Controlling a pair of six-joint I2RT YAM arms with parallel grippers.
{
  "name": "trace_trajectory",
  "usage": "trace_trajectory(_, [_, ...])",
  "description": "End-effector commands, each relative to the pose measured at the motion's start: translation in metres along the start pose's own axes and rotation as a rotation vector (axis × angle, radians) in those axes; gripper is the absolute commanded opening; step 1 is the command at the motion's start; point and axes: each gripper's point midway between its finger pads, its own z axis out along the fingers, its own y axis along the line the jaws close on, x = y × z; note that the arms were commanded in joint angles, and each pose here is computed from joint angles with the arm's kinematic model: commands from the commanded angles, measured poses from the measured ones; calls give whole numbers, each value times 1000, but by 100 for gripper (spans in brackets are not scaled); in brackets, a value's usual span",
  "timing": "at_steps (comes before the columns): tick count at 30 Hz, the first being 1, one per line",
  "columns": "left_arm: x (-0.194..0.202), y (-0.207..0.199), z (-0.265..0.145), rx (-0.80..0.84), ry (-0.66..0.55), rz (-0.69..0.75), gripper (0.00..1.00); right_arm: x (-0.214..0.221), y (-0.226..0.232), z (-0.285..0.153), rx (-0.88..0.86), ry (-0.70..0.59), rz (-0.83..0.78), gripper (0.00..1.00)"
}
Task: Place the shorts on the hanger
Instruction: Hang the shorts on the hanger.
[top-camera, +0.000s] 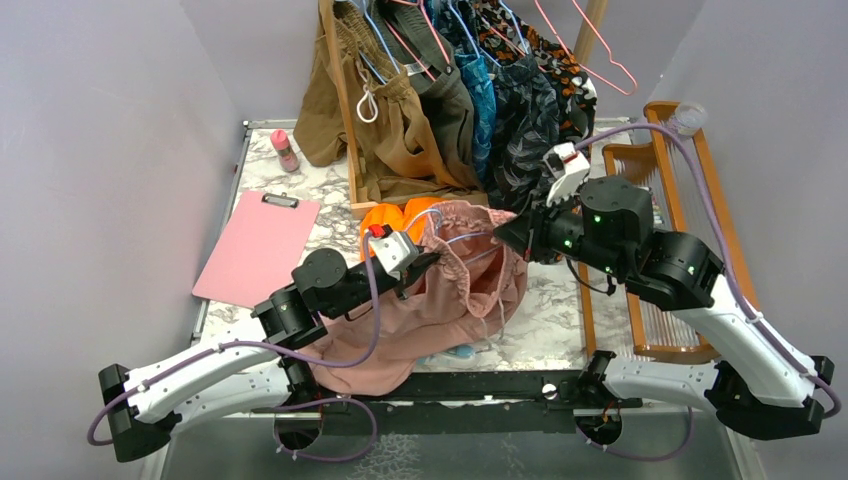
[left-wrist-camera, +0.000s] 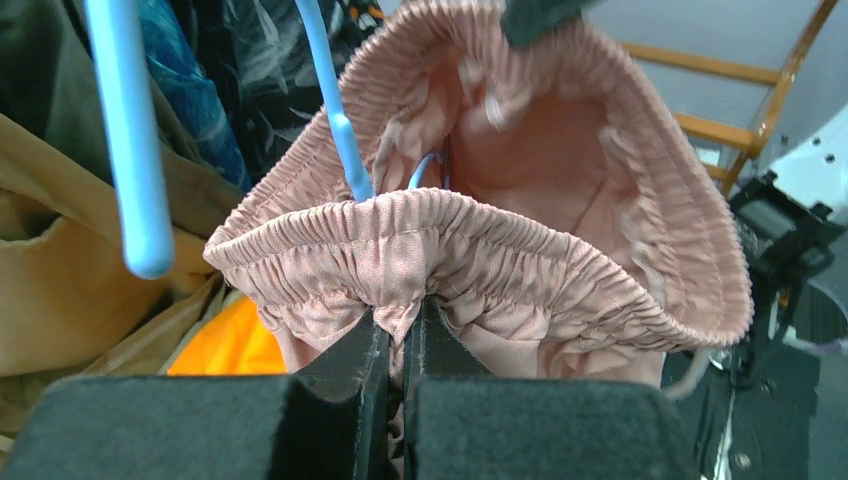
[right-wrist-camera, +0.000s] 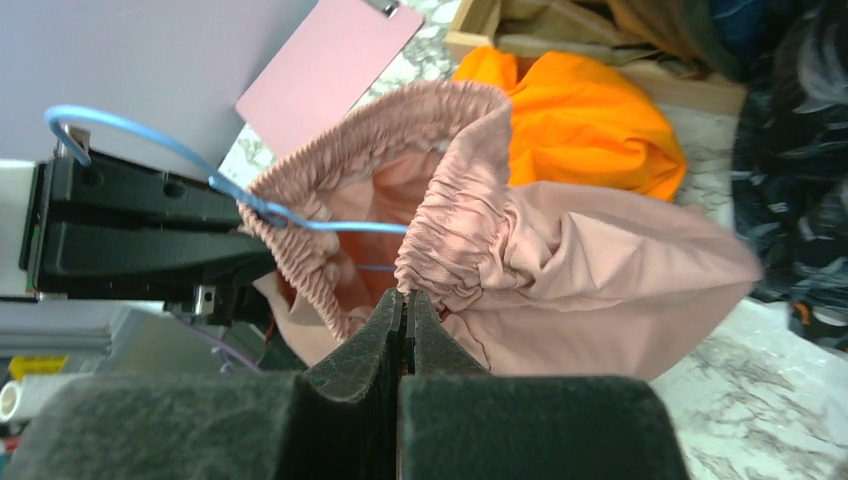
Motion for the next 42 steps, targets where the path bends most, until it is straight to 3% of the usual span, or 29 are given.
trace_trajectory(1, [-56,16,0,-88,-232,-39,0,11,33,5,-182,36,25,1])
trace_trajectory(5, [-65,12,0,-61,-273,-52,0,20,48,12,-277,57,42,1])
trace_trajectory(17, [-63,-5,4,27,-276,-94,0,-7,86,16,-436,6,48,1])
trace_trajectory(29, [-88,-15,-3,85,-371,-150,0,-28,138,-8,-726,-18,80,1])
trace_trajectory(42, [-81,-19,-33,104,-470,-262,0,51,85,26,-523,122,120,3])
